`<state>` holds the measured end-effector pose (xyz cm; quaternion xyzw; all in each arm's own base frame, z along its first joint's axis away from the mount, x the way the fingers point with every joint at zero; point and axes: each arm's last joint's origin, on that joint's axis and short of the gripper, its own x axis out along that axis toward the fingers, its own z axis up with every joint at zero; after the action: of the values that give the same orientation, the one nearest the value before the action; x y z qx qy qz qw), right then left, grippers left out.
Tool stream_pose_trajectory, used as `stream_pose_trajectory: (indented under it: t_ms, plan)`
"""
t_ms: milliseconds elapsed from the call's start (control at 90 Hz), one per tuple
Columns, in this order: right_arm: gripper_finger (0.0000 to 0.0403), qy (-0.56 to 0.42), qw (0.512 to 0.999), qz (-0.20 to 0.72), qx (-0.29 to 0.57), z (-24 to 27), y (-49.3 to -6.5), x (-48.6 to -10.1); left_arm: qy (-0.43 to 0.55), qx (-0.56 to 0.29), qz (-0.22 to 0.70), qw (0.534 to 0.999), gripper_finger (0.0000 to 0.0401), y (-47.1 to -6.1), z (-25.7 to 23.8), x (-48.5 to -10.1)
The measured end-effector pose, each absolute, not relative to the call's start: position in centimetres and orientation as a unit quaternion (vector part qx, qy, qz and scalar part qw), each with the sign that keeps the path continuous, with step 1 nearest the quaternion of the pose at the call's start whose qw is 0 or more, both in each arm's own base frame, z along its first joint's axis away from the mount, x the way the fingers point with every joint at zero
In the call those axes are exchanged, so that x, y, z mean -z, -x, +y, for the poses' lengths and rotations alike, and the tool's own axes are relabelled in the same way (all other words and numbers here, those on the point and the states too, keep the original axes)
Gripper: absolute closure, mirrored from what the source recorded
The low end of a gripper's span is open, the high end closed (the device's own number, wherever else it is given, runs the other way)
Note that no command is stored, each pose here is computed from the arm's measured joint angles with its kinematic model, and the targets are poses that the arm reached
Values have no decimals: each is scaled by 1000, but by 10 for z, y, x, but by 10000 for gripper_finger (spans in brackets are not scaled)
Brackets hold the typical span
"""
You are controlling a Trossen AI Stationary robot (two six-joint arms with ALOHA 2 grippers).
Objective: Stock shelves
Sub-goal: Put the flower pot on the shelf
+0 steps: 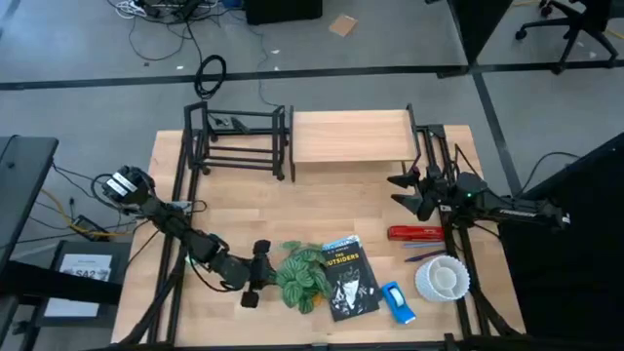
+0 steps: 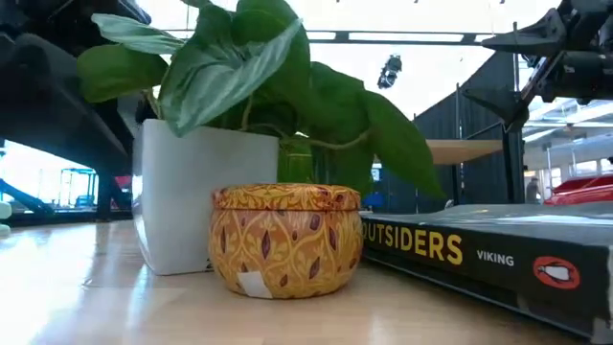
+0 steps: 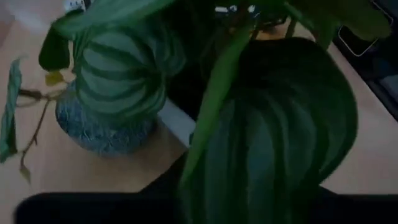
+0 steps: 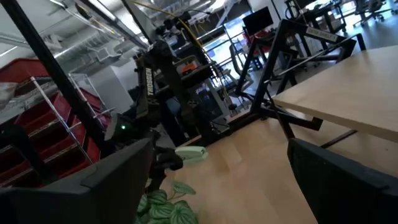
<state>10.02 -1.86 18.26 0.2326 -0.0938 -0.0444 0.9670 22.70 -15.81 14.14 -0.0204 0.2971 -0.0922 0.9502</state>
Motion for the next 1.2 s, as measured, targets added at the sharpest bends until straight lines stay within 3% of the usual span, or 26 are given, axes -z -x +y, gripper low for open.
stream_pose_trajectory:
  t_ms: [111,289,467,622,933,1200]
  plan:
    - [57,-233,967,-94,44,-19,-100,-182,39,92,303,948,396,-224,-161,-141]
    - [57,-233,967,-94,44,-19,-100,-183,66,83,340,935,399,-209,-163,-147]
    - [57,-233,967,-94,44,-19,-100,-183,53,137,301,942,395,-205,-168,-174]
    - [57,-233,967,-94,44,-19,-100,-183,6,216,286,933,367,-224,-178,-196]
    - [57,-233,967,-94,44,-19,-100,-183,-147,213,392,883,257,-265,-180,-203]
    - [57,-233,967,-95,44,-19,-100,-183,-186,208,409,869,268,-279,-178,-196]
